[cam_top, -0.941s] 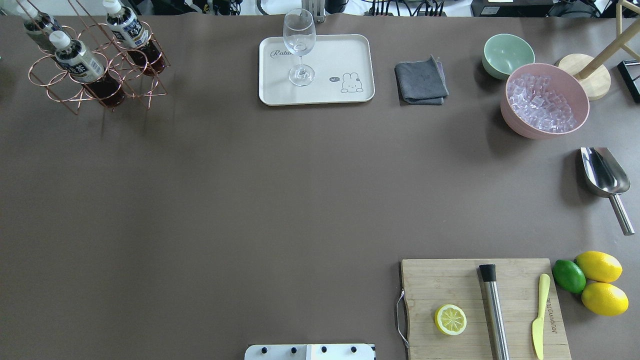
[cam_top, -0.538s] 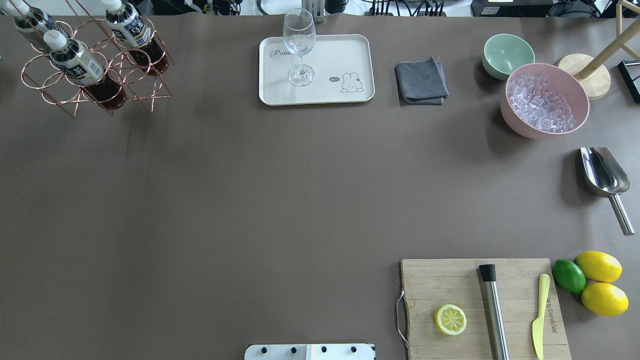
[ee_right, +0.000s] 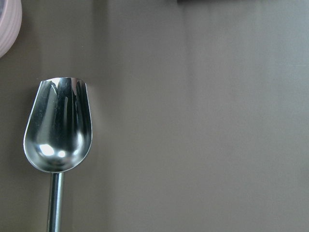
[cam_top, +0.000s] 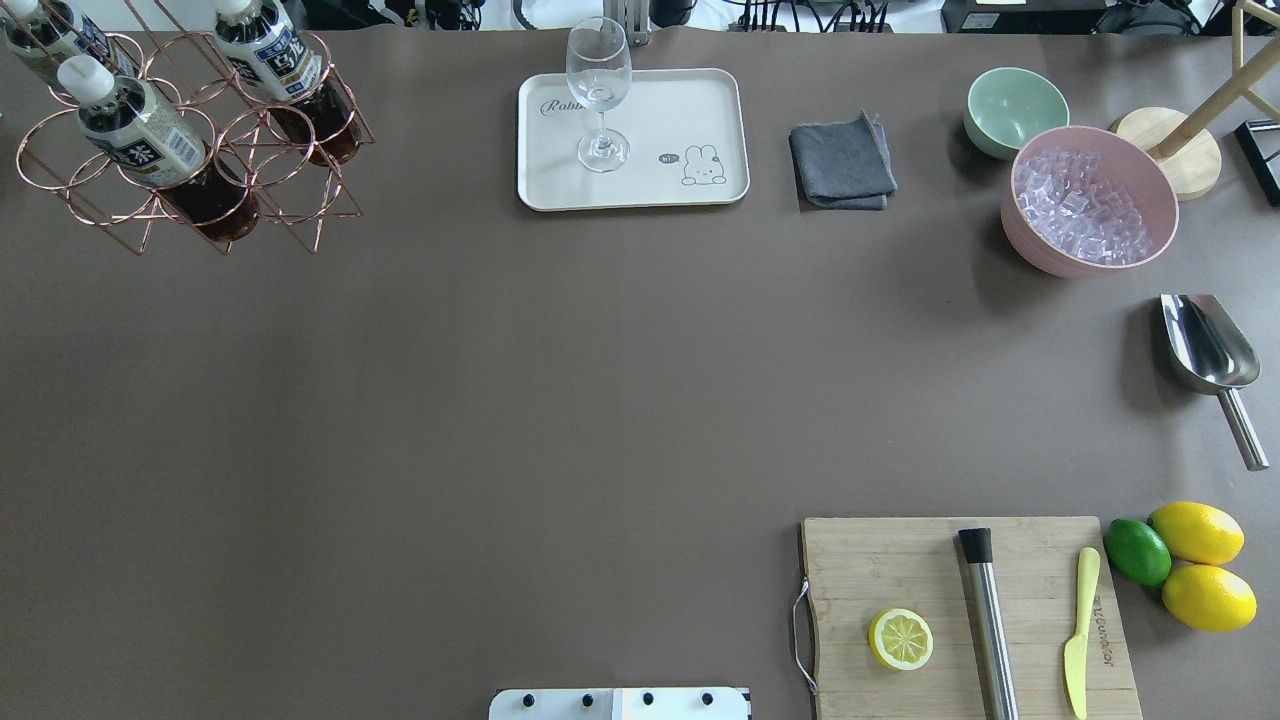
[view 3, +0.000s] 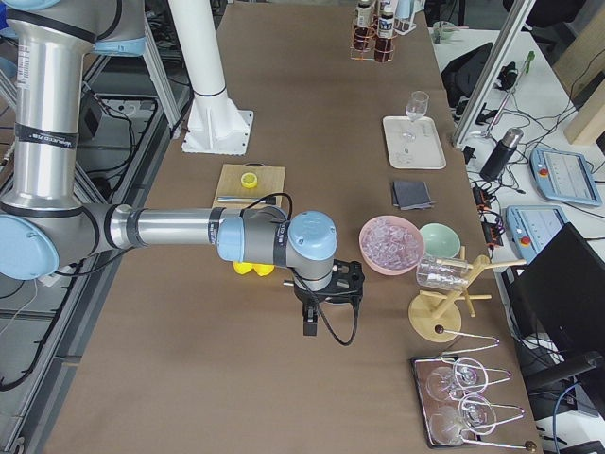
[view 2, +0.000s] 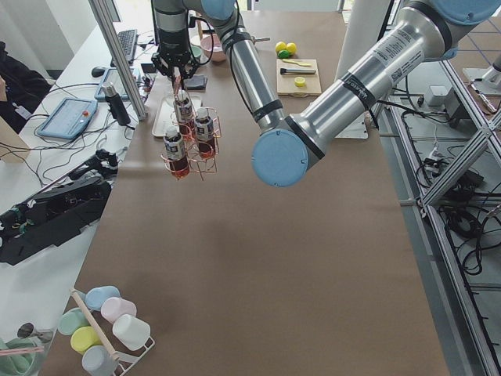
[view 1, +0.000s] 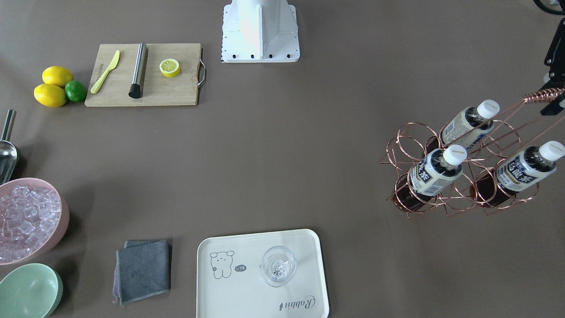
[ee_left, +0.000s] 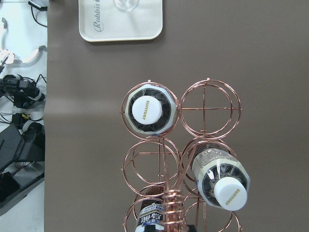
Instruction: Take tea from basket to plate
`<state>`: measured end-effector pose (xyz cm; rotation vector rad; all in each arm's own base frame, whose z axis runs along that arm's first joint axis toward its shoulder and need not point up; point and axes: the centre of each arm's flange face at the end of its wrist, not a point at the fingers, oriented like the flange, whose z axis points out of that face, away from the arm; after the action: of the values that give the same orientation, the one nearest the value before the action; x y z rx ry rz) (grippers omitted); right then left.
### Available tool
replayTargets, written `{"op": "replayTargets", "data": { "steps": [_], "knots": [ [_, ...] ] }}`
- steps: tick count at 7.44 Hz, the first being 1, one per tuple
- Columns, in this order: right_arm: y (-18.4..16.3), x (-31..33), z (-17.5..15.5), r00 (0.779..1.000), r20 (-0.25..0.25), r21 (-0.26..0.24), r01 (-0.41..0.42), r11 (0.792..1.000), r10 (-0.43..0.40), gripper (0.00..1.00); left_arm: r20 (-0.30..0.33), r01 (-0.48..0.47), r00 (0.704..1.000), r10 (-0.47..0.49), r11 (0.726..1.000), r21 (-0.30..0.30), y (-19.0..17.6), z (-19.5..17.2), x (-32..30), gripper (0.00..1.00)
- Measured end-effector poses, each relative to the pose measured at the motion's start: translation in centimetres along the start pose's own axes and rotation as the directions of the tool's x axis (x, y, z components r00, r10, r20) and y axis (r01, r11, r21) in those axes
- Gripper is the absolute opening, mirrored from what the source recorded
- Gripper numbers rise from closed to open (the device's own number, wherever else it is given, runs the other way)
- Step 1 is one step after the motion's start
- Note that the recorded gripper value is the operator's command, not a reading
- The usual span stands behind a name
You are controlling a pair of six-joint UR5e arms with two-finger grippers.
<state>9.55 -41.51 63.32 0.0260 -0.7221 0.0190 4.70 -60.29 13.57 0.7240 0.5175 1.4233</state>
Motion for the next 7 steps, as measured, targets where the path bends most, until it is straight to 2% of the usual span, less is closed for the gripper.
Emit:
{"op": "replayTargets", "data": {
  "steps": [3, 5, 7],
  "knots": [
    [0.0, 0.0, 0.0, 1.000, 0.000, 0.000, -0.001, 1.000, 0.001, 1.00, 0.027, -0.013, 1.000, 0.013, 1.000, 0.009, -1.9, -3.0, 2.2, 0.00],
    [0.0, 0.0, 0.0, 1.000, 0.000, 0.000, 0.000, 1.000, 0.000, 1.00, -0.003, -0.014, 1.000, 0.015, 1.000, 0.016, -4.3, -1.7, 3.0, 0.00],
    [0.0, 0.1, 0.1, 1.000, -0.001, -0.001, 0.000, 1.000, 0.000, 1.00, -0.062, -0.037, 0.997, 0.039, 0.999, 0.028, -8.2, 1.6, 5.0, 0.00]
  ]
}}
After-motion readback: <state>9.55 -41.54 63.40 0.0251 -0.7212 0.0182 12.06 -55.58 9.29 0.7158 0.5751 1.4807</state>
